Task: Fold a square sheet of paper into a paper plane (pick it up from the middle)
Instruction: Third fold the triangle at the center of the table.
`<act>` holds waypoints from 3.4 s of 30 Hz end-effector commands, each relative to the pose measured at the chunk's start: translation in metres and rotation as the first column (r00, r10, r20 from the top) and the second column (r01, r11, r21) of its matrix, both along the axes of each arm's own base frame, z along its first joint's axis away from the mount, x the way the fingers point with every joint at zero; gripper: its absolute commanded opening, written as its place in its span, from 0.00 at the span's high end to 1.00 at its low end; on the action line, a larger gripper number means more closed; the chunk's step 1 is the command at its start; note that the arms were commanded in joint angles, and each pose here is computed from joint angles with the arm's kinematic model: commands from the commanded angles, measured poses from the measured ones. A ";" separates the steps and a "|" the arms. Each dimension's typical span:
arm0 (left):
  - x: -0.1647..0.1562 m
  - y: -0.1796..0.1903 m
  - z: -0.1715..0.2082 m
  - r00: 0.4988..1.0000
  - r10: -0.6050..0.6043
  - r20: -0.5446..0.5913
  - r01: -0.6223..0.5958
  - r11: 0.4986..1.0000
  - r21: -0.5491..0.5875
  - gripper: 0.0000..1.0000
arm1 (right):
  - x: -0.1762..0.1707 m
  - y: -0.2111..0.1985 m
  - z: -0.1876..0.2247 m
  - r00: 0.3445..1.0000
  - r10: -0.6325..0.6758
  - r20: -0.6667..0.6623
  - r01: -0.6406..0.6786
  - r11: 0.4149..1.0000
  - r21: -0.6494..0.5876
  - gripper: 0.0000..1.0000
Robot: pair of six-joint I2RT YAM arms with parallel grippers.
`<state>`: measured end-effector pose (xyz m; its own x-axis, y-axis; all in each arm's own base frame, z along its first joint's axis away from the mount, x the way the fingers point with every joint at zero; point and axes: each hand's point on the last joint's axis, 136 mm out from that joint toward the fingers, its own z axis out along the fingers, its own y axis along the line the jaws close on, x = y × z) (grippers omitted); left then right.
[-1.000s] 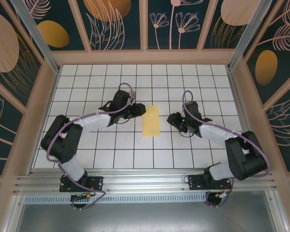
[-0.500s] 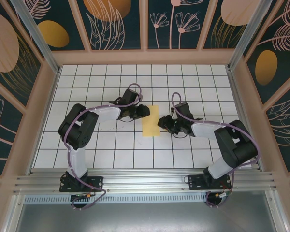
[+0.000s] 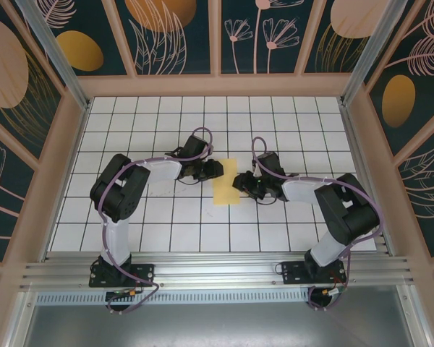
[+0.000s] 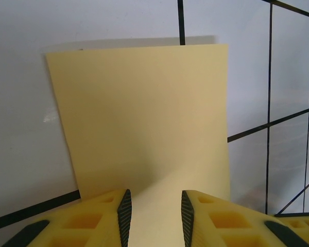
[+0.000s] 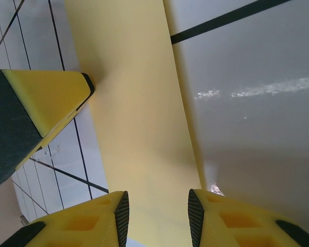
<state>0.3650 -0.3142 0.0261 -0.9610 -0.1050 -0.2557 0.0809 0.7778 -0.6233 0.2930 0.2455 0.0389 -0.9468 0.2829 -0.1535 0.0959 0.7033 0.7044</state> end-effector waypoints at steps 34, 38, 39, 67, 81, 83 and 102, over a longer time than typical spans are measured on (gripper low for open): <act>-0.016 0.007 -0.026 0.998 -0.036 -0.054 0.038 0.998 0.045 0.65 | 0.013 0.011 0.018 0.998 -0.016 0.059 0.007 0.989 0.145 0.57; -0.017 0.007 -0.026 0.998 -0.038 -0.058 0.040 0.998 0.043 0.65 | 0.016 0.016 0.022 0.997 0.021 0.079 -0.034 0.984 0.177 0.56; -0.017 0.007 -0.027 0.998 -0.039 -0.057 0.042 0.998 0.043 0.65 | 0.018 0.018 0.024 0.996 0.031 0.083 -0.046 0.981 0.187 0.56; -0.017 0.003 0.010 0.998 -0.061 0.019 0.061 0.998 -0.012 0.60 | 0.028 0.024 -0.008 0.994 0.107 0.006 -0.107 0.982 0.152 0.73; -0.017 0.004 0.057 0.988 -0.068 0.139 0.077 0.995 -0.060 0.50 | 0.024 0.024 -0.008 0.996 0.086 0.002 -0.085 0.981 0.172 0.87; -0.021 0.008 0.065 0.984 -0.061 0.168 0.075 0.994 -0.075 0.49 | 0.025 0.024 -0.009 0.997 0.077 -0.006 -0.075 0.982 0.174 0.89; -0.105 0.005 0.051 0.810 -0.429 0.400 0.321 0.895 0.311 0.36 | 0.017 0.032 0.003 0.989 -0.095 -0.115 0.118 0.970 0.214 0.95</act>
